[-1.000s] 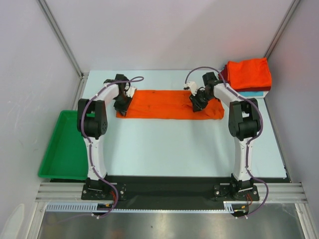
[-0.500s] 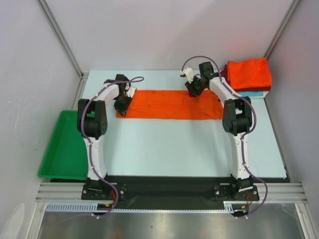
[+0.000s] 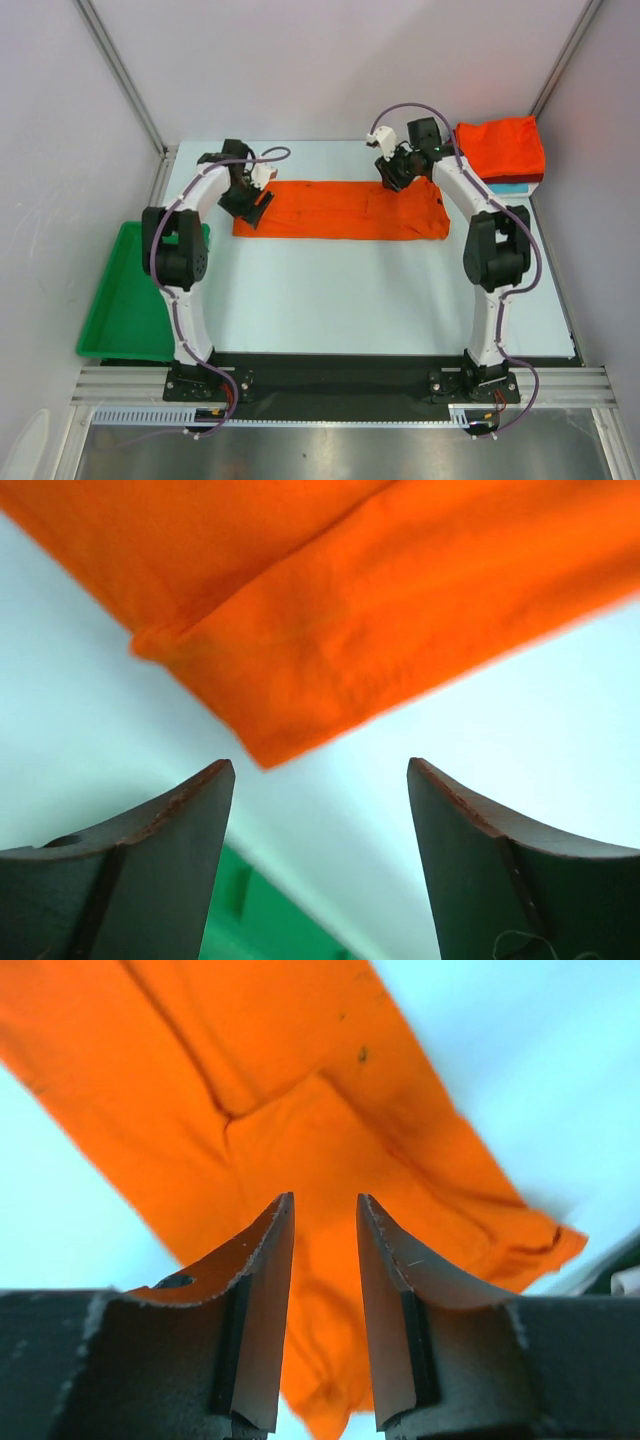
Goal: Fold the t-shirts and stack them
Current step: Fold the tshirt
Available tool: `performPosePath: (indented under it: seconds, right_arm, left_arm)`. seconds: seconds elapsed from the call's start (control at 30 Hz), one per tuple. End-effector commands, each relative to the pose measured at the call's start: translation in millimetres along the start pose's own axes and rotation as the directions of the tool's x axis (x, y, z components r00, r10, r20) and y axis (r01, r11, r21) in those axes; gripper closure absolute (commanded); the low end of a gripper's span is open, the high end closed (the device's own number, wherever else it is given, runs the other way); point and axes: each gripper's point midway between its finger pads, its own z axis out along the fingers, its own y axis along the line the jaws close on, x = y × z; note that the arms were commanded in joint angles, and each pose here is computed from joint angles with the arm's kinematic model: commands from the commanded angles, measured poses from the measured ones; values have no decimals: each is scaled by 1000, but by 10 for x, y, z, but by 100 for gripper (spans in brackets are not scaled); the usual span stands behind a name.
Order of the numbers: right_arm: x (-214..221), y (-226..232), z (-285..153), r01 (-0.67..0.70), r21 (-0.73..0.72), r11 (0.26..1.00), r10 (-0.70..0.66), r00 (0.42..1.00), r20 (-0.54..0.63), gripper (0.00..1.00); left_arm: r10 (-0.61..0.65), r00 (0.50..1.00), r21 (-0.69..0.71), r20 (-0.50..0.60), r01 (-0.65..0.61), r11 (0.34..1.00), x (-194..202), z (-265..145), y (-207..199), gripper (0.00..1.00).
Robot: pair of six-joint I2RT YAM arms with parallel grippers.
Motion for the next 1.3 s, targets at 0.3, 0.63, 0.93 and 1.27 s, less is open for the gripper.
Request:
performPosePath:
  seconds: [0.3,0.63,0.93,1.27]
  right_arm:
    - [53,197,-543,-7,35,999,7,1000,1,62]
    - [127,255,-615,12,53,999,-11,1000,-22,61]
    - [170,267,-578,40,66,997,-37,998,-45,61]
    - [194,273,-473,78,78,994,-71,994,-79,61]
  left_arm:
    - [502,864,7,-16,-502,865,265,-167,-21,44]
    - [592,804,8,-64,-593,805,267,33,116,43]
    - [613,786,39,-81,-612,790,208,194,184,44]
    - [623,760,84,-184,-619,781,476,369,345,66]
